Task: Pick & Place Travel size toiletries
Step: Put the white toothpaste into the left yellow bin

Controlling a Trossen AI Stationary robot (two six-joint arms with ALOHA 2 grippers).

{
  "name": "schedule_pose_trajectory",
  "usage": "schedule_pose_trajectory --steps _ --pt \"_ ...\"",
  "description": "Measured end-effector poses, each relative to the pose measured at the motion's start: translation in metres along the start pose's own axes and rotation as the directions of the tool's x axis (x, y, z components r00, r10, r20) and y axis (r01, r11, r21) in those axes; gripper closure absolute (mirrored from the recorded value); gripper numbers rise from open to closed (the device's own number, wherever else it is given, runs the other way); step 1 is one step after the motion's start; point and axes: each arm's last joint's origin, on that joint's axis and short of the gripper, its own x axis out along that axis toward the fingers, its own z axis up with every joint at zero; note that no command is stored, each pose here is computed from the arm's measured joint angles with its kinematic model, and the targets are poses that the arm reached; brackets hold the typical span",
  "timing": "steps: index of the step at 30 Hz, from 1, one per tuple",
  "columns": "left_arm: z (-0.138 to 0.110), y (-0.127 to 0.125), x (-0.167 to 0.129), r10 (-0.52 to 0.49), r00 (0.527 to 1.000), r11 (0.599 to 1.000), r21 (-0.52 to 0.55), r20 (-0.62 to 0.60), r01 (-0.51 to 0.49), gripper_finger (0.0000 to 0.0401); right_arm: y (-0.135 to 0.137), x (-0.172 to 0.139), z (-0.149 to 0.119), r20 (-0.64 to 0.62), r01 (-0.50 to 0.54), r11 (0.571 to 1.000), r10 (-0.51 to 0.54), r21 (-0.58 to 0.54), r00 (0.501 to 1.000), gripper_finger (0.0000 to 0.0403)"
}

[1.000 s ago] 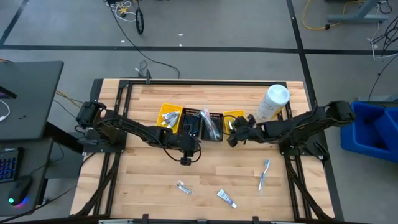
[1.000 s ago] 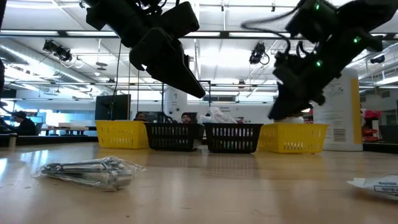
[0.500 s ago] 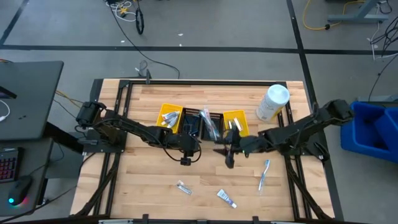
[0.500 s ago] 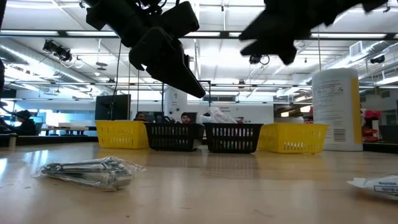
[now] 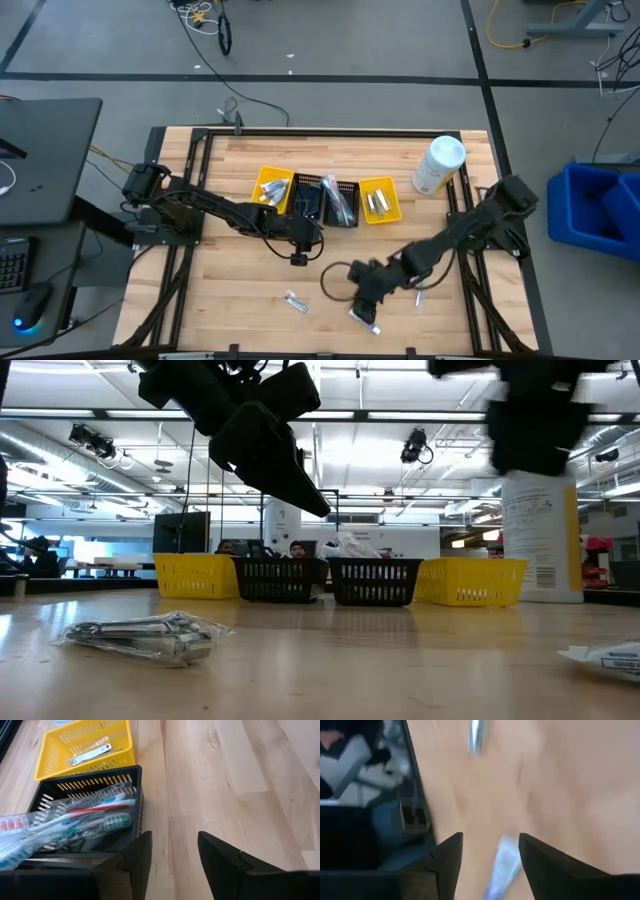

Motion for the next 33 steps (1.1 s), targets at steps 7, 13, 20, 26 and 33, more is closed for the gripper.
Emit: schedule_pose_trajectory --steps 7,13,20,26,33 --pt "0.0 0.0 0.0 0.0 1.0 1.0 0.001 0.0 0.0 0.0234 0.01 0.031 -0.05 -0.263 0.062 0.973 -0.001 0.222 0.965 0.0188" --pt "0.0 0.0 0.0 0.0 1.0 1.0 0.029 0.0 0.0 0.0234 0.013 0.046 -0.072 -0.185 0.115 0.982 -0.087 0.148 0.979 0.0195" --pt "0.0 0.0 0.0 -0.001 1.0 0.997 0.082 0.0 0.001 0.0234 0.007 0.063 -0.083 -0.168 0.163 0.986 -0.155 0.037 0.973 0.0206" --pt "0.0 0.0 0.0 0.0 1.0 0.995 0.097 0.0 0.0 0.0234 0.004 0.068 -0.085 -0.154 0.18 0.98 -0.191 -0.082 0.969 0.024" --pt "0.001 0.0 0.0 -0.005 1.0 0.996 0.088 0.009 0.004 0.0234 0.001 0.069 -0.081 -0.156 0.178 0.98 -0.191 -0.093 0.969 0.0312"
